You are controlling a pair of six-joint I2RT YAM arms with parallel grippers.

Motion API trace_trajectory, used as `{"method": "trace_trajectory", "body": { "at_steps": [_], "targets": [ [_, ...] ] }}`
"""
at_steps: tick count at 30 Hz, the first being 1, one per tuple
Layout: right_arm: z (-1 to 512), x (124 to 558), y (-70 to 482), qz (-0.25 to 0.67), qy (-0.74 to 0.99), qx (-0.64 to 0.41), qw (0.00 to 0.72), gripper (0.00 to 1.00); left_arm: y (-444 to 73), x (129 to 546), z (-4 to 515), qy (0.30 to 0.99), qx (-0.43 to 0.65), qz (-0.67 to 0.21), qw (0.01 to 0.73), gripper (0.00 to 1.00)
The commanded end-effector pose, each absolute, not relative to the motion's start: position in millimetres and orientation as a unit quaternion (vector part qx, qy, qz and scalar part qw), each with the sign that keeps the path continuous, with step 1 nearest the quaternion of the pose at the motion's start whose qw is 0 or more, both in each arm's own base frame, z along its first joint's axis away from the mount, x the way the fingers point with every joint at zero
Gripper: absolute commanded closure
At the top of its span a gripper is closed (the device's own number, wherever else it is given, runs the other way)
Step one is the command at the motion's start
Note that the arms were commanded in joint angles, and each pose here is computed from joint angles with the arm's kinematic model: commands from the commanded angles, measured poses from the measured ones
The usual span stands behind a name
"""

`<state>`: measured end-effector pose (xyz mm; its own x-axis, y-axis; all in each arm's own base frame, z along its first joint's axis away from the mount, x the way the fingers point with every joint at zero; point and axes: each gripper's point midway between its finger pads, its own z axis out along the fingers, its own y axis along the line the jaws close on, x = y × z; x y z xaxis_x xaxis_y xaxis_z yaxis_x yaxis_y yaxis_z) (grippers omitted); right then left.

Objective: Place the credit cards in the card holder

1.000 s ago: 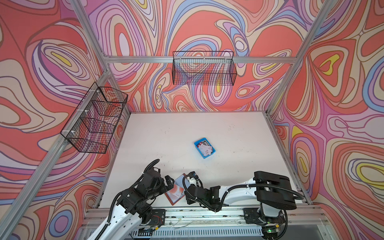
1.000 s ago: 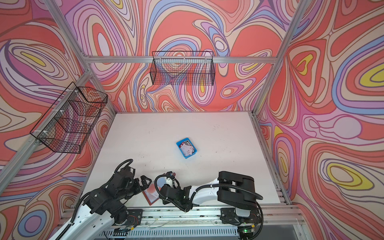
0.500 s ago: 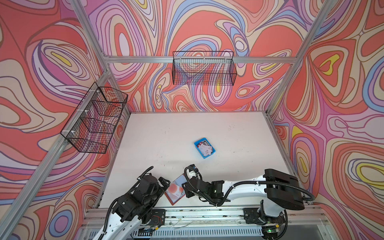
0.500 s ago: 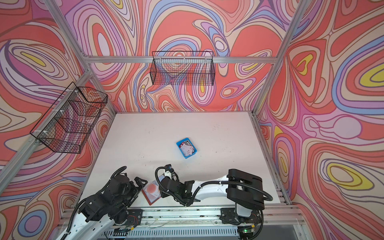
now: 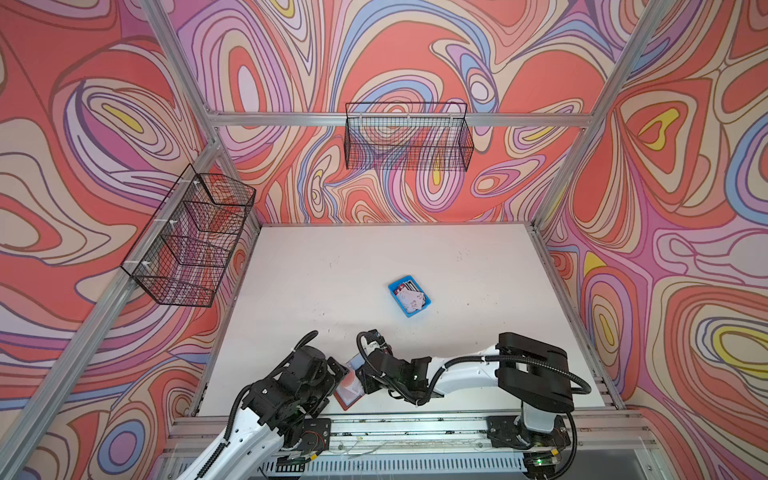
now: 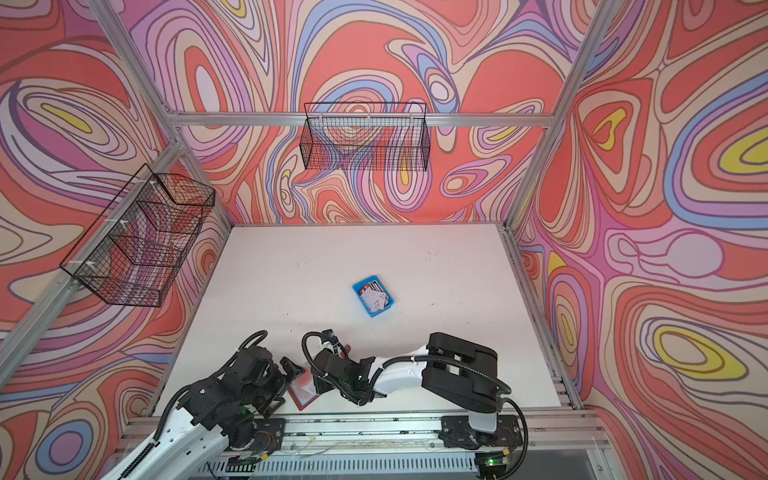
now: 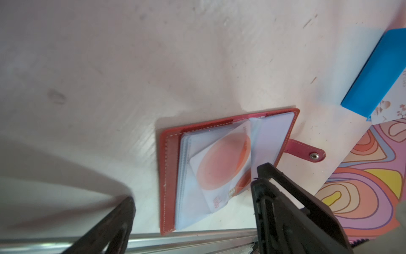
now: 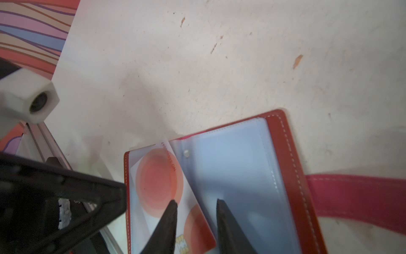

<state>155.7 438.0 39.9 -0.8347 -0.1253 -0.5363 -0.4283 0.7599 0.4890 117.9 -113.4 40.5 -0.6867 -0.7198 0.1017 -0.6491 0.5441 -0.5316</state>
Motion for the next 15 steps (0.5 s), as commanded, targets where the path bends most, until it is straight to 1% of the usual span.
{"method": "trace_trajectory", "body": {
  "at_steps": [1,7,11,15],
  "targets": [
    [46.2,153.5,443.8,0.336,0.901,-0.146,0.234,0.69,-124.6,127.1,42.3,0.875,-0.375,-0.299,0.066,0.0],
    [51.3,143.3,446.8,0.367,0.893,-0.14,0.22,0.72,-129.7,133.2,35.9,0.873,-0.37,-0.311,0.071,0.0],
    [52.3,137.8,450.8,0.367,0.893,-0.14,0.219,0.73,-122.2,135.3,36.4,0.875,-0.375,-0.294,0.087,0.0],
    [54.5,134.8,453.5,0.373,0.891,-0.136,0.22,0.76,-121.9,139.4,37.4,0.873,-0.372,-0.298,0.099,0.0]
  ]
}}
